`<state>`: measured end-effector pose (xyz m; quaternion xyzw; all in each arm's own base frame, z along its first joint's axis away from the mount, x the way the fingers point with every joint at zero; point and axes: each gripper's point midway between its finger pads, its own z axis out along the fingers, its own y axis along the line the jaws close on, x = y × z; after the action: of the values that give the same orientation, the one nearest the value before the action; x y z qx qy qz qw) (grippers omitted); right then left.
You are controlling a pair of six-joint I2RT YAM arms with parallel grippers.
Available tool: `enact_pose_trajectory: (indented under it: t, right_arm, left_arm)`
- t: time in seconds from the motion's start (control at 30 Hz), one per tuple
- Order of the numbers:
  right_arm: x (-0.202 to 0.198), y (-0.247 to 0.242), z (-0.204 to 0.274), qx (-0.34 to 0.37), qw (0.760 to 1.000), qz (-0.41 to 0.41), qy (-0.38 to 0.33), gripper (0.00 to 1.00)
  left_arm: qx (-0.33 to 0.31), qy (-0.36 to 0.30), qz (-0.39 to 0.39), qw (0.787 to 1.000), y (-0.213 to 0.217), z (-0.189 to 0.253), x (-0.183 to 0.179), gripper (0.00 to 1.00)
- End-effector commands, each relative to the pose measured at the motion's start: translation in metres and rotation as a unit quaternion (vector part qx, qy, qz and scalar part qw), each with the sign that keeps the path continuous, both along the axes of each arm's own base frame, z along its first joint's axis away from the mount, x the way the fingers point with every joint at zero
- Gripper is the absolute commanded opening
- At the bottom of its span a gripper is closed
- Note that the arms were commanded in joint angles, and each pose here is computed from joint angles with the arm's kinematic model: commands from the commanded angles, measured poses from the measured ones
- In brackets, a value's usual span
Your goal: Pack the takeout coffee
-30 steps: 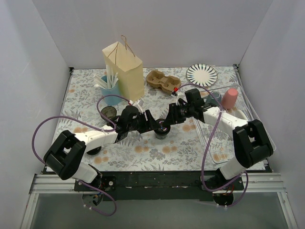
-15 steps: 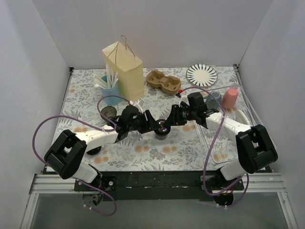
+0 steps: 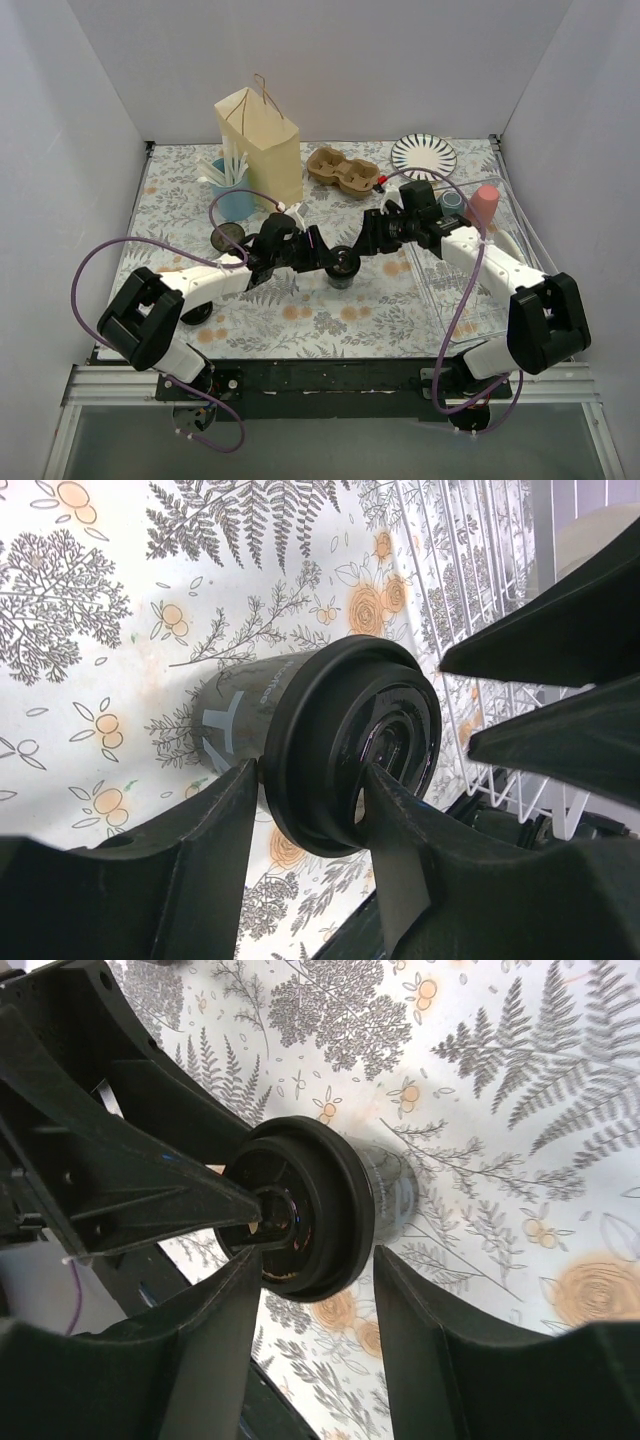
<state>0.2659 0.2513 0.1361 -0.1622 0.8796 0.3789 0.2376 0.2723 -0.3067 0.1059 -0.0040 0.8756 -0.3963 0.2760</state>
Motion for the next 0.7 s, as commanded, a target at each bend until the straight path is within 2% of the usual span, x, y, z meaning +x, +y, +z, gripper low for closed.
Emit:
enact_pose_trajectory:
  t: [0.0, 0.57, 0.67]
  right_arm:
    - [0.016, -0.01, 0.021, -0.026, 0.998, 0.021, -0.044, 0.55]
    - [0.021, 0.005, 0.004, -0.004, 0.996, 0.088, -0.026, 0.5]
    - [0.023, 0.002, -0.01, -0.017, 0.997, 0.08, -0.013, 0.46]
  left_arm:
    - [0.124, 0.047, -0.002, 0.991, 0.037, -0.06, -0.015, 0.44]
    - [0.147, 0.052, -0.021, 0.988, 0.033, -0.069, -0.01, 0.44]
    - [0.152, 0.051, -0.017, 0.987, 0.035, -0.07, -0.009, 0.44]
